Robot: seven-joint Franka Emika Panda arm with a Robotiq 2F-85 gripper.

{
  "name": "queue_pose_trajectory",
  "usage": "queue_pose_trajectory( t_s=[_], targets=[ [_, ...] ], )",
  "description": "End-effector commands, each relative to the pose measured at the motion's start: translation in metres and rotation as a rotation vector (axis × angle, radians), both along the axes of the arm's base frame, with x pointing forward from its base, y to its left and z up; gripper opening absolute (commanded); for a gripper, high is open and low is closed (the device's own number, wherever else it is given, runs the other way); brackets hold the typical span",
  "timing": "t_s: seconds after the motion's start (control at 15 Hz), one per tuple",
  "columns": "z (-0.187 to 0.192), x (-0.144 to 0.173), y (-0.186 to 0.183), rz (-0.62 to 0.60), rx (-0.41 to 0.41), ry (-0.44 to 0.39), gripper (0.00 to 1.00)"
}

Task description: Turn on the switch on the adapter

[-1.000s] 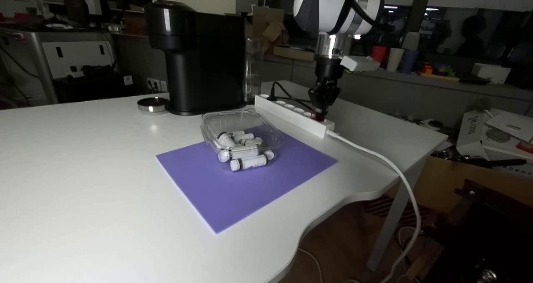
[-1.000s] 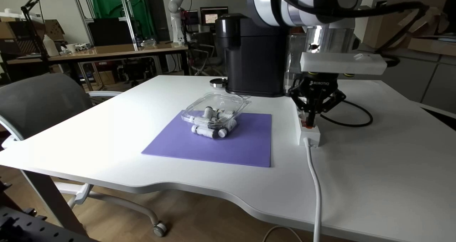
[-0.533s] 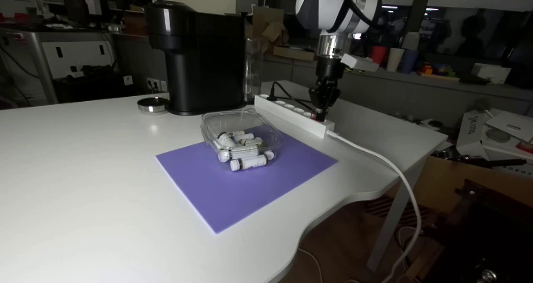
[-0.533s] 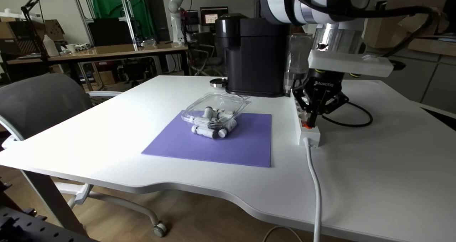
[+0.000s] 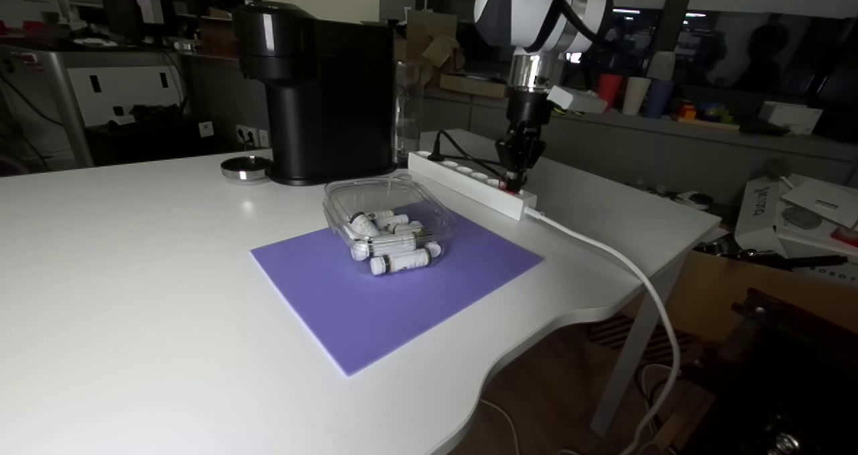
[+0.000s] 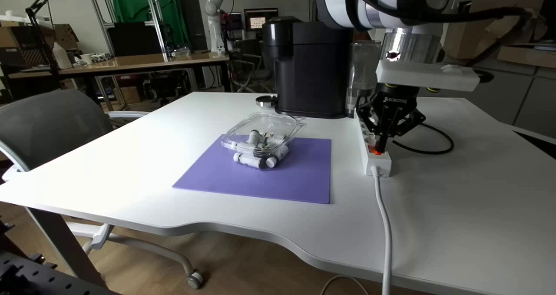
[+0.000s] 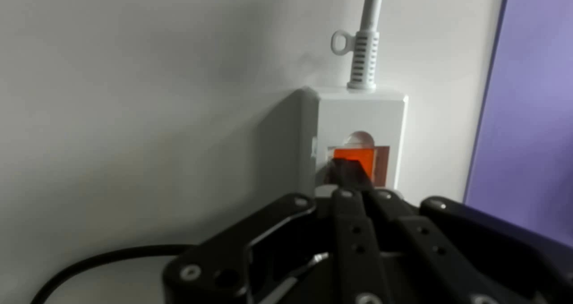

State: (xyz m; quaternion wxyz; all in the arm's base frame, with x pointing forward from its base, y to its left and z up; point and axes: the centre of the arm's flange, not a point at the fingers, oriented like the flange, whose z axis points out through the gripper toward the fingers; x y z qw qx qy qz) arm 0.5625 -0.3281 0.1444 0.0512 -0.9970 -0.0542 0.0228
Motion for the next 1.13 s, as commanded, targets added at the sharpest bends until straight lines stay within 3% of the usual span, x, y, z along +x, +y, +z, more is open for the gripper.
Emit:
queue_pose_trajectory(
  t_s=[0.0,0.4,0.73,1.07],
  targets=[
    [0.033,-0.006,0.013,0.003,-0.028,-0.052,0.27],
    [0.088,-0.03,0.039,0.019,-0.086,-0.089,0.68],
    [0.133,-0.057,0.064,-0.038,-0.194,-0.124,1.0],
    [0.154,-0.089,0.087,-0.099,-0.264,-0.087,1.0]
  ],
)
